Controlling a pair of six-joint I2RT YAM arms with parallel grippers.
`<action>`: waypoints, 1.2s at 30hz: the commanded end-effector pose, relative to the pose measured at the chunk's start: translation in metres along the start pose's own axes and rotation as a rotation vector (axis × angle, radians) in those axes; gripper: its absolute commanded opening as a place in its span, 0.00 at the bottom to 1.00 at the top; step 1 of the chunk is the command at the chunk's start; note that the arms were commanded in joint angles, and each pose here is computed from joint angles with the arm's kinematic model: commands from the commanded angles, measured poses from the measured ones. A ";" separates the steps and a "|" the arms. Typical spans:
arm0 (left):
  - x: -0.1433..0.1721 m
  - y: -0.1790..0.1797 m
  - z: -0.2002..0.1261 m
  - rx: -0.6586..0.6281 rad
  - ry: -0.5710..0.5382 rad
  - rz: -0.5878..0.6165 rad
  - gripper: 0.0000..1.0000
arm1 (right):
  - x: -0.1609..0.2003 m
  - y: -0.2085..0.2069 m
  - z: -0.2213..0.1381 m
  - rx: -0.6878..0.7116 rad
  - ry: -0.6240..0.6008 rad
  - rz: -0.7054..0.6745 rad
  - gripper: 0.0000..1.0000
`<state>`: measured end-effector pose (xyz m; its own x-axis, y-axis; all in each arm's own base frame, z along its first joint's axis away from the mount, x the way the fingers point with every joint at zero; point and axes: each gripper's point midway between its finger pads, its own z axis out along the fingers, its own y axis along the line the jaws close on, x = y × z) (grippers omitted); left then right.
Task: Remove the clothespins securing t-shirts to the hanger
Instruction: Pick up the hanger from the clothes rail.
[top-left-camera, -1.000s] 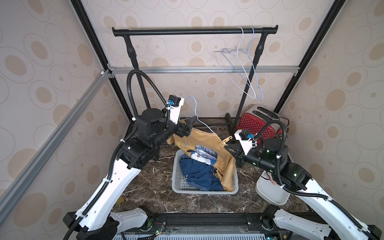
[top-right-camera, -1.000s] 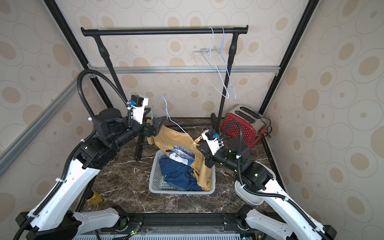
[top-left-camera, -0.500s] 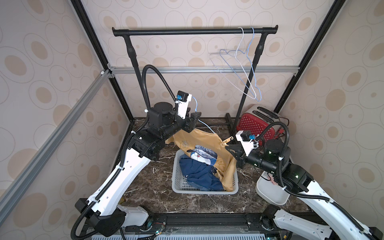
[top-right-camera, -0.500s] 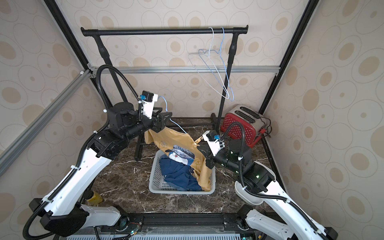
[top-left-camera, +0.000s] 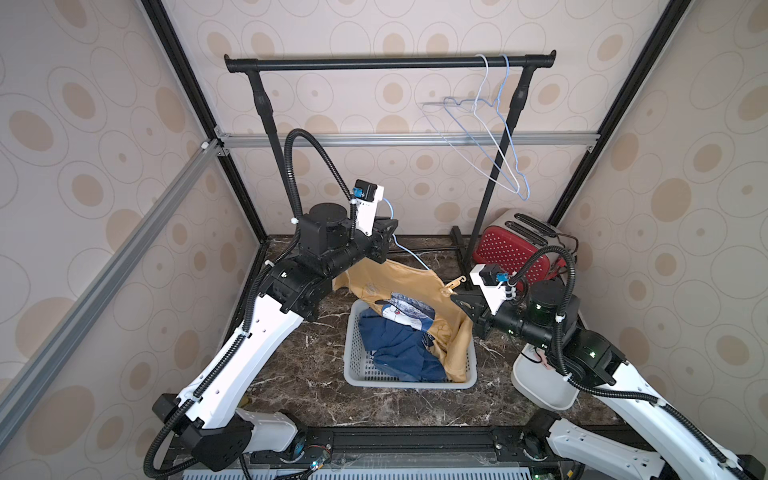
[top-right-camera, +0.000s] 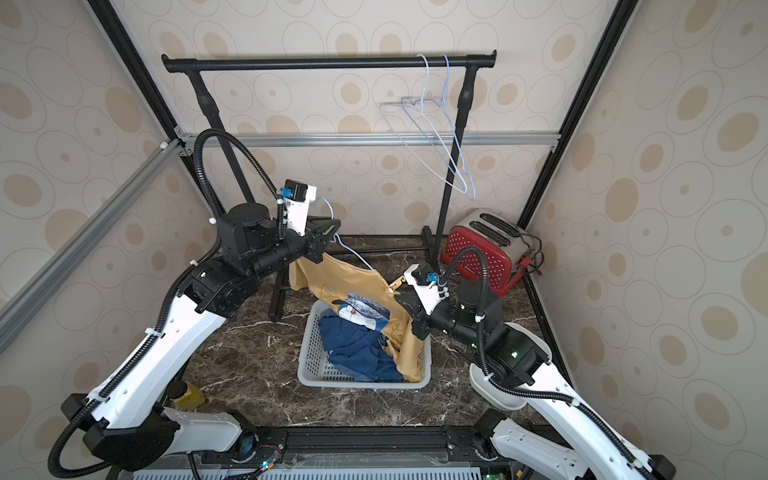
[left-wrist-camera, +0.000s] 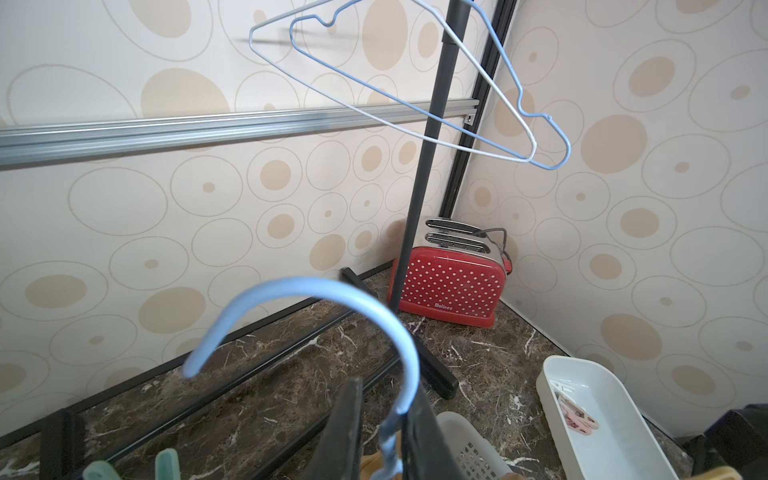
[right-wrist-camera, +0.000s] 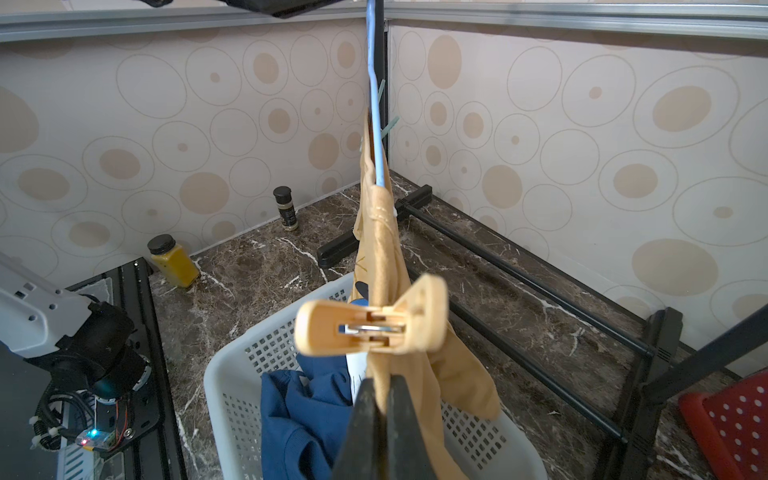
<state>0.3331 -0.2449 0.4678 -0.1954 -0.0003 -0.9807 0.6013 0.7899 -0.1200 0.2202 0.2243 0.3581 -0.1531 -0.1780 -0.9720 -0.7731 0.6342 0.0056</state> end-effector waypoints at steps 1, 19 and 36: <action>-0.023 -0.006 -0.007 0.022 -0.068 -0.017 0.12 | -0.009 0.003 -0.004 -0.010 -0.036 -0.029 0.00; -0.007 -0.005 -0.007 0.025 -0.049 0.013 0.03 | 0.004 0.003 -0.024 0.008 0.129 -0.022 0.79; 0.001 -0.010 -0.003 0.061 -0.040 0.013 0.02 | -0.002 -0.028 -0.059 0.129 0.574 -0.162 0.90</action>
<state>0.3335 -0.2532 0.4389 -0.2363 0.0309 -0.9712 0.6259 0.7694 -0.1278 0.2207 0.1839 0.3893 -0.3401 -0.5302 -0.7767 -0.7210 0.6773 -0.1466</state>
